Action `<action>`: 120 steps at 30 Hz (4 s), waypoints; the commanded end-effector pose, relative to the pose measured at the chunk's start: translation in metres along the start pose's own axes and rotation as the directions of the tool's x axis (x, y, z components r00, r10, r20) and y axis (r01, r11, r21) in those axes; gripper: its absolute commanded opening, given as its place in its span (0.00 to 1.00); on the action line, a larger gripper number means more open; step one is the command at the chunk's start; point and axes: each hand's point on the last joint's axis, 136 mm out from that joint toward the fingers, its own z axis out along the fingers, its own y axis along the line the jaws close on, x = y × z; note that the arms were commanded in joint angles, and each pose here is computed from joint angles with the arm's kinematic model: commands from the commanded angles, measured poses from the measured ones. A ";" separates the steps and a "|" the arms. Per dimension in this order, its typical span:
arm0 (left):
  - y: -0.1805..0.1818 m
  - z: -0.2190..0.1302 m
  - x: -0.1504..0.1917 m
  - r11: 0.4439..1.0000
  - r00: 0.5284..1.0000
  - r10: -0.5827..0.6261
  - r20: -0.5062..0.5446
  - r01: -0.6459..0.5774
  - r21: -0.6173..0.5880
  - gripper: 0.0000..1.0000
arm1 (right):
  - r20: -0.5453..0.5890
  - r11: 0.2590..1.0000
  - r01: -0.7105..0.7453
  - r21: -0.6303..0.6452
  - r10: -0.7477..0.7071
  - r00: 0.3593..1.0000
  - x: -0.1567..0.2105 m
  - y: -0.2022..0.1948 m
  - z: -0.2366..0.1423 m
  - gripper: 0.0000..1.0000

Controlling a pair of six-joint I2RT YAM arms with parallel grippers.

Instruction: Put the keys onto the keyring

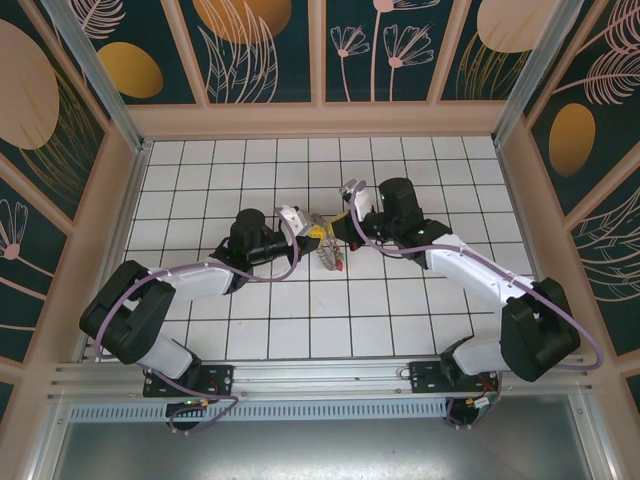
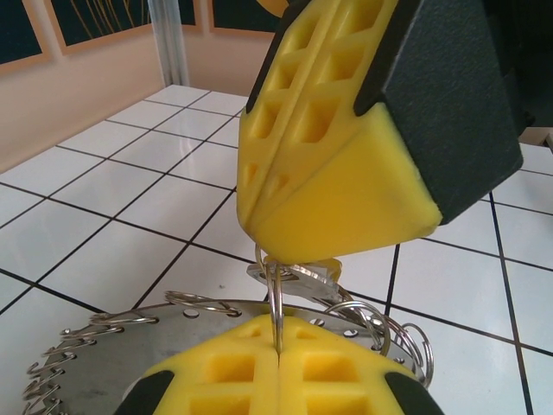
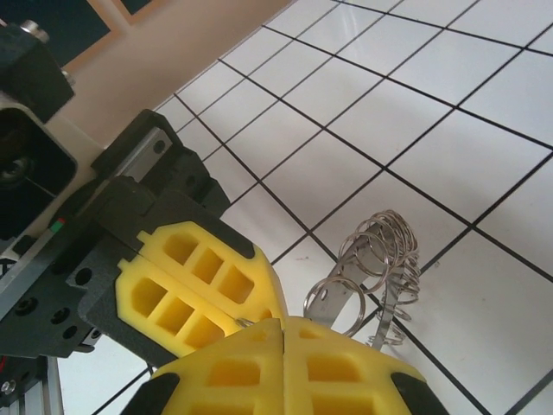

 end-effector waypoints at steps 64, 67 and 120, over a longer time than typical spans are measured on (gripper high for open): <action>-0.006 0.001 -0.025 0.998 0.998 0.045 0.053 -0.047 0.031 0.00 | 0.039 0.987 0.160 -0.017 -0.159 0.987 -0.023 0.018 0.000 0.00; -0.006 0.002 -0.025 0.999 0.998 0.038 0.055 -0.040 0.030 0.00 | 0.022 0.985 0.172 -0.026 -0.171 0.985 -0.021 0.021 0.006 0.00; -0.007 -0.042 -0.028 0.992 0.983 -0.004 0.186 0.027 -0.123 0.39 | 0.061 0.981 0.105 0.160 -0.116 0.991 -0.032 -0.006 0.006 0.00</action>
